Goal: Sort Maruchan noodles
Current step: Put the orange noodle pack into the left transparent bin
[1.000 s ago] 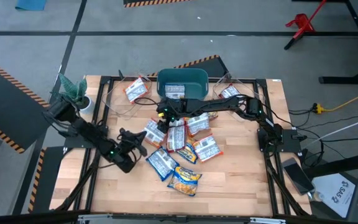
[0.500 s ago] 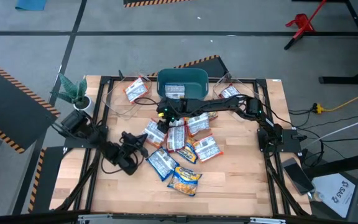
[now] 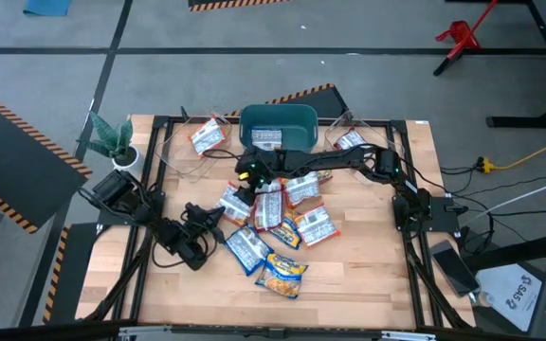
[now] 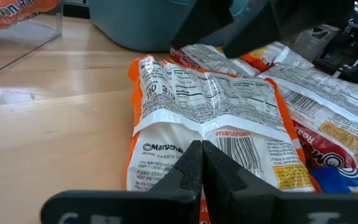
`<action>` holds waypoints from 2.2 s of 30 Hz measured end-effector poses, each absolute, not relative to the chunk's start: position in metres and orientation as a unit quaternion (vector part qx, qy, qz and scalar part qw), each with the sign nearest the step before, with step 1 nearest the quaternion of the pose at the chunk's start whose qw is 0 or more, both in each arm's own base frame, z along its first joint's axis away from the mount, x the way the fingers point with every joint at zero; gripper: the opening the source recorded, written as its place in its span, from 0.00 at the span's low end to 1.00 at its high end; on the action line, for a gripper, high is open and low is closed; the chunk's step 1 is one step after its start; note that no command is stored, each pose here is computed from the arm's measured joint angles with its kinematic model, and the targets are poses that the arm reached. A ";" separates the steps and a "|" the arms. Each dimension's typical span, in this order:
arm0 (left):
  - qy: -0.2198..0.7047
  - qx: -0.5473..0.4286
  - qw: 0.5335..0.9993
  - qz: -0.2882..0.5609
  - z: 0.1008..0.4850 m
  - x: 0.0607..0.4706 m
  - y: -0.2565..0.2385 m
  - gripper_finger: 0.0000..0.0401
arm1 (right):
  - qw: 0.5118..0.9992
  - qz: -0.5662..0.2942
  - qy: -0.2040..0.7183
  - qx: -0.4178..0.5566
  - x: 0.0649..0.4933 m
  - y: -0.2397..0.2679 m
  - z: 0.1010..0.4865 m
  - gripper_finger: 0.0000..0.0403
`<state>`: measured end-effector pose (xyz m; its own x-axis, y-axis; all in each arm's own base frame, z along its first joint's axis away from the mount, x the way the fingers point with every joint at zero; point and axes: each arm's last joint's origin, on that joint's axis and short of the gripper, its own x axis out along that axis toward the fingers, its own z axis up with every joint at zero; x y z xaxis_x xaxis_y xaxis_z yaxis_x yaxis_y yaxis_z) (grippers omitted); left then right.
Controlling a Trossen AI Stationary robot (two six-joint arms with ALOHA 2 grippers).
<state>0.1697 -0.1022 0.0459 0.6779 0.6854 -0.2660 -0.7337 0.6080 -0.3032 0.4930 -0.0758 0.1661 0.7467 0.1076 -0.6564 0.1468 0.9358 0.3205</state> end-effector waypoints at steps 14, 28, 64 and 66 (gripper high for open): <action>0.074 -0.192 0.899 0.387 0.045 0.167 -0.105 0.00 | 0.923 0.005 0.355 0.150 0.493 -0.081 0.163 0.75; 0.081 -0.157 0.905 0.386 0.035 0.171 -0.113 0.00 | 0.902 0.027 0.381 0.199 0.494 -0.093 0.130 0.75; 0.072 -0.155 0.903 0.395 0.037 0.177 -0.112 0.00 | 0.873 0.141 0.389 0.259 0.501 -0.066 0.137 0.45; 0.076 -0.152 0.904 0.392 0.038 0.181 -0.115 0.00 | 0.874 0.147 0.385 0.257 0.504 -0.065 0.144 0.40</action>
